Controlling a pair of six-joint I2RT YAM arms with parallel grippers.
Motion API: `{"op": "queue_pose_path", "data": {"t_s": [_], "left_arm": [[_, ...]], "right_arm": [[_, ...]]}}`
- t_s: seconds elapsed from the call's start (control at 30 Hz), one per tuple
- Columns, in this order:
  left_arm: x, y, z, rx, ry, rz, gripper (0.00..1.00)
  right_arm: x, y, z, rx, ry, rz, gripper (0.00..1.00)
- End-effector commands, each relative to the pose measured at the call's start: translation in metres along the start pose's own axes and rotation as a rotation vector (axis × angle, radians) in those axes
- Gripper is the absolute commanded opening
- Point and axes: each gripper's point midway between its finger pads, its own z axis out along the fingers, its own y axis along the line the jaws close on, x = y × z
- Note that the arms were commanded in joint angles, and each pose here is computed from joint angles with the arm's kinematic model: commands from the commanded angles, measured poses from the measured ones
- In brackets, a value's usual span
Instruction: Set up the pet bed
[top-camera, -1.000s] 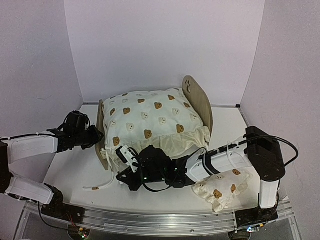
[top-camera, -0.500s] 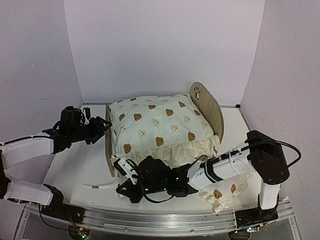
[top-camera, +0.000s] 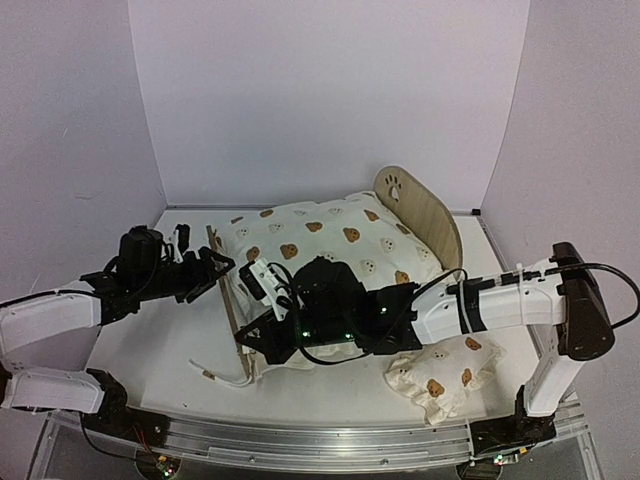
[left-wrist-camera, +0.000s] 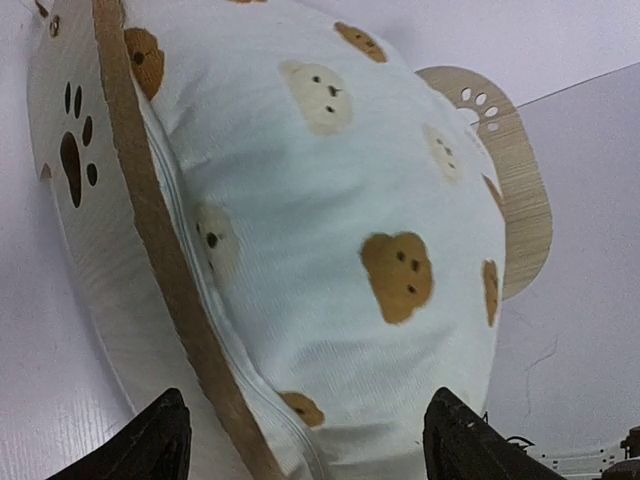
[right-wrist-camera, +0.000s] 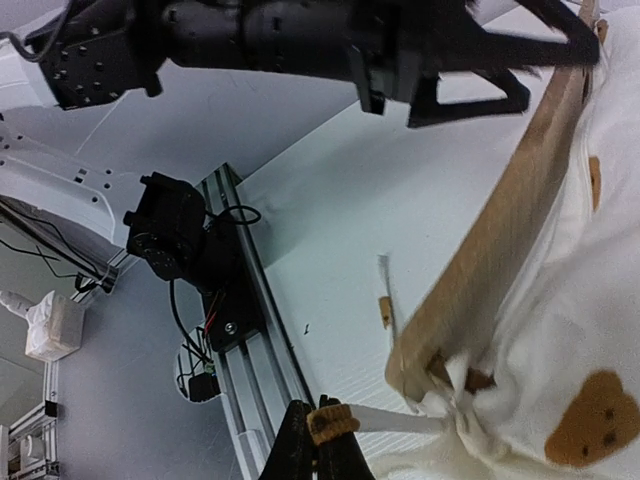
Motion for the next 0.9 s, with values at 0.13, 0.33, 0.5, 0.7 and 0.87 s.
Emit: {"op": "queue_pose_path", "data": {"t_s": [0.13, 0.33, 0.5, 0.7, 0.87], "left_arm": [[-0.003, -0.008, 0.047, 0.014, 0.028, -0.013, 0.59], [-0.023, 0.010, 0.069, -0.082, -0.030, 0.034, 0.48], [-0.043, 0.010, 0.083, -0.086, -0.034, 0.103, 0.57], [-0.060, -0.014, 0.032, -0.025, -0.099, 0.277, 0.72], [-0.009, -0.049, -0.016, 0.207, 0.041, 0.372, 0.75]], "right_arm": [[-0.077, 0.070, -0.022, -0.206, -0.153, -0.023, 0.00], [-0.104, 0.072, -0.038, -0.194, -0.213, -0.056, 0.00], [-0.100, 0.038, -0.032, -0.128, -0.192, -0.029, 0.00], [-0.093, -0.003, -0.038, -0.070, -0.175, 0.013, 0.00], [-0.096, -0.013, -0.039, -0.116, -0.148, 0.045, 0.00]]}}
